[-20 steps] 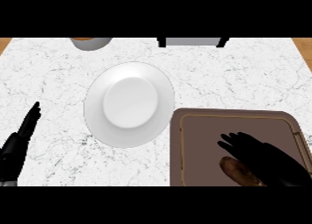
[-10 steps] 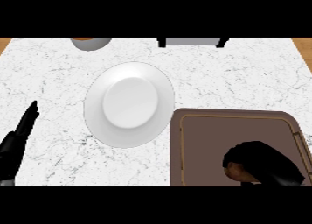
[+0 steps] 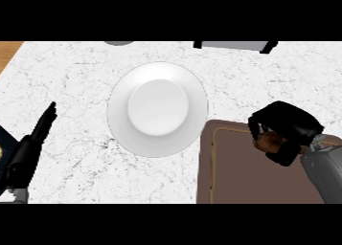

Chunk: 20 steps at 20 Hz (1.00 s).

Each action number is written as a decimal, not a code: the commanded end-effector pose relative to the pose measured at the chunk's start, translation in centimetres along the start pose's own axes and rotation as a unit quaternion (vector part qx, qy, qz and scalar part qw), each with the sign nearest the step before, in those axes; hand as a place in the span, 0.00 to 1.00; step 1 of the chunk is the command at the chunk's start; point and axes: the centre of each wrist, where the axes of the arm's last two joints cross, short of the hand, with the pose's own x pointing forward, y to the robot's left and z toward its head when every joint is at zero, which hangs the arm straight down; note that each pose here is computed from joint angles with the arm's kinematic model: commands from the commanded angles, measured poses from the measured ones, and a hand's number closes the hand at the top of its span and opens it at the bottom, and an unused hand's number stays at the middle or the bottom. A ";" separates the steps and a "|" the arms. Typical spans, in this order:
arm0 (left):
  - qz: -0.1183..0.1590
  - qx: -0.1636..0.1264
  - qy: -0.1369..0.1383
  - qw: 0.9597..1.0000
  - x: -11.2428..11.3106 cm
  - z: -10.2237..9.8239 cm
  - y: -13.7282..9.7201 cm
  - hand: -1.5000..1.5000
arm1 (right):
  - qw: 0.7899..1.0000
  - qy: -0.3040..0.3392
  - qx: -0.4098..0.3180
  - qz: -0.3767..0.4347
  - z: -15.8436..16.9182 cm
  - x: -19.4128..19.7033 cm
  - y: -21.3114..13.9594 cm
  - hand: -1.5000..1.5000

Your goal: Pick the sweet potato from the tray and place it in the plate

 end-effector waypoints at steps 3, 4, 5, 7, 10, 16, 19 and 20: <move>-0.003 -0.029 -0.028 0.999 1.1 -1.4 -0.9 0.50 | 0.999 0.019 -0.040 -0.007 -2.8 -3.4 -6.5 1.00; 0.005 -0.020 -0.027 0.999 1.1 -1.3 -1.2 0.50 | 0.997 0.020 -0.071 -0.008 -2.2 -4.6 -7.1 1.00; 0.001 -0.029 -0.023 0.999 0.7 -1.0 -1.5 0.50 | 0.997 0.021 -0.079 -0.002 -3.1 -4.3 -8.0 1.00; 0.002 -0.019 -0.028 0.999 1.7 -1.9 -1.1 0.50 | 0.991 0.014 -0.130 -0.003 -3.6 -4.7 -8.7 1.00; 0.011 -0.029 -0.026 0.999 1.8 -1.8 -1.7 0.50 | 0.984 -0.012 -0.177 -0.021 -4.3 -5.3 -10.6 1.00; 0.005 -0.014 -0.002 1.000 0.7 -1.2 -1.4 0.50 | 0.949 -0.103 -0.297 -0.030 -4.3 -5.6 -15.5 1.00; 0.004 -0.002 0.002 1.000 -0.1 -1.1 -1.7 0.50 | 0.926 -0.189 -0.322 -0.051 -5.4 -5.5 -15.2 1.00; 0.008 -0.010 0.001 1.000 0.5 -0.6 -0.5 0.50 | 0.921 -0.222 -0.313 -0.064 -5.6 -4.8 -16.5 1.00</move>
